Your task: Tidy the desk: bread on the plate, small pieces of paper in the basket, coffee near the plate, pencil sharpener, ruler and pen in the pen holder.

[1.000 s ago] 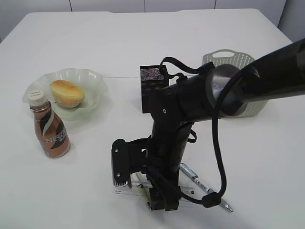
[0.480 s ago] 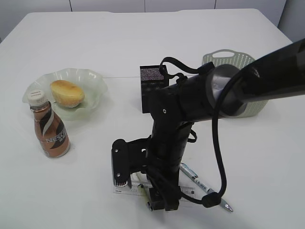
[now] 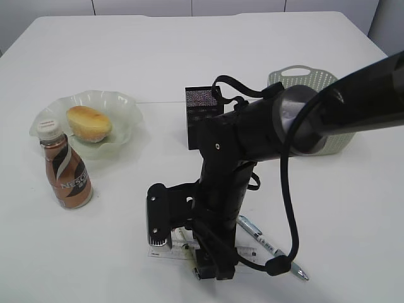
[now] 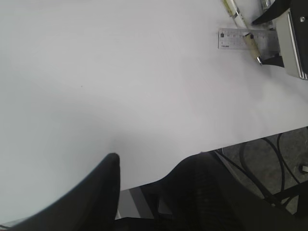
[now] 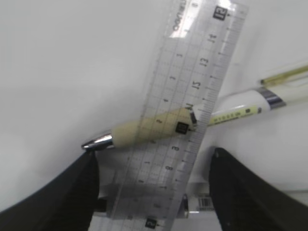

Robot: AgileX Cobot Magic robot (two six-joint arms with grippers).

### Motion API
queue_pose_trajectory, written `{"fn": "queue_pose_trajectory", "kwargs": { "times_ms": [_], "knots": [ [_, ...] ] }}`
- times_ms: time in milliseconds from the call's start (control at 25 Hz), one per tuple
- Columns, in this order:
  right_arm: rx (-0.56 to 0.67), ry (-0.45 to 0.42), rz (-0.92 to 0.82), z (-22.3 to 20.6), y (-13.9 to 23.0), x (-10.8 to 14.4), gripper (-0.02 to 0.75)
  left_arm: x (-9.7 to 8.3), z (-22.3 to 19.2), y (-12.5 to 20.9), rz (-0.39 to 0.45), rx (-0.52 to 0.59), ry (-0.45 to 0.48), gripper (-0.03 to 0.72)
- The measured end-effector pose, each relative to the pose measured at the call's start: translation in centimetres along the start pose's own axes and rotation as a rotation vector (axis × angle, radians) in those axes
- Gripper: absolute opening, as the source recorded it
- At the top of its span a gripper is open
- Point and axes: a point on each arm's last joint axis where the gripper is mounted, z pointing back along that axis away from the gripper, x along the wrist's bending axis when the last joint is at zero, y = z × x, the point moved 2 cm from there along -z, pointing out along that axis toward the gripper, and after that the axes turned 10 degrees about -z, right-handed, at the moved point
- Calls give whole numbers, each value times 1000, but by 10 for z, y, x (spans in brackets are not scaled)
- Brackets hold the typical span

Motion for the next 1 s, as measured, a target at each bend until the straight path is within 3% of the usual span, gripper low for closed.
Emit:
{"fn": "queue_pose_trajectory", "kwargs": {
  "times_ms": [120,400,1000],
  "knots": [
    [-1,-3,-3,-1,0,0,523,0,0,0,0,0,0,371],
    [0,-2,-1,0,0,0,305,0,0,0,0,0,0,371],
    [25,-21,-20,1,0,0,291,0,0,0,0,0,0,364]
  ]
}}
